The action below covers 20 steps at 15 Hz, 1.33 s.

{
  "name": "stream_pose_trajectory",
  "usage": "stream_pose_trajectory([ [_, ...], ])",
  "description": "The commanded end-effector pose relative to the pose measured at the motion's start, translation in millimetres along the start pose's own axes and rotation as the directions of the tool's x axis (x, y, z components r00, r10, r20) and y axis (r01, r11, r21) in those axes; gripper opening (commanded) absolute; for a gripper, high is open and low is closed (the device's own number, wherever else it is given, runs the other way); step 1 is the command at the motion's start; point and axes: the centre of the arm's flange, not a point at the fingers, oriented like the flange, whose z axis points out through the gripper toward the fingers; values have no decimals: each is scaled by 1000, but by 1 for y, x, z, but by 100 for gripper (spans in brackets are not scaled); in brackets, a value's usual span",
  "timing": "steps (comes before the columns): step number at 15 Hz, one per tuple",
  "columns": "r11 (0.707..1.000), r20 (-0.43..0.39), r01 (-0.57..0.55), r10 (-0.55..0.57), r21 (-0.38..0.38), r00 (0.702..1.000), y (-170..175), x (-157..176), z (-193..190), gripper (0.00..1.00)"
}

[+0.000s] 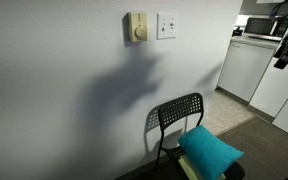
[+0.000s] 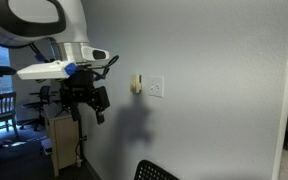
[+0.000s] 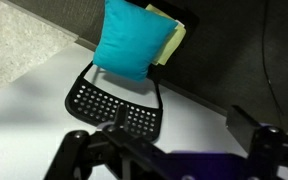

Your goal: Flip the left light switch up

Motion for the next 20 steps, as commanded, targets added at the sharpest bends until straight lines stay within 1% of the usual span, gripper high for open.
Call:
stream_pose_trajectory([
  [1, 980, 36, 197, -197, -1, 980, -2, 48, 18, 100],
  [2, 969, 49, 248, -247, -8, 968, -4, 62, 24, 100],
  [3, 955, 65, 293, -290, -35, 955, -5, 73, 28, 100],
  [4, 941, 66, 337, -334, -35, 940, -4, 83, 32, 100],
  [5, 967, 51, 255, -253, -22, 966, -13, 49, 24, 100],
  [6, 964, 59, 264, -263, -20, 963, -14, 57, 28, 100],
  [9, 965, 57, 261, -260, -22, 964, -14, 56, 26, 100],
  [10, 962, 52, 272, -272, 5, 961, -13, 54, 28, 100],
  [11, 961, 62, 276, -276, 11, 959, -11, 59, 30, 100],
  [12, 952, 62, 308, -307, -2, 950, -9, 67, 31, 100],
  [13, 937, 58, 348, -346, -34, 937, -8, 73, 34, 100],
  [14, 911, 71, 406, -401, -75, 913, -7, 83, 36, 100],
  [16, 858, 92, 498, -490, -127, 867, -8, 104, 38, 100],
  [17, 829, 107, 538, -527, -155, 843, -9, 116, 39, 100],
  [20, 729, 151, 656, -639, -196, 754, -18, 161, 46, 100],
])
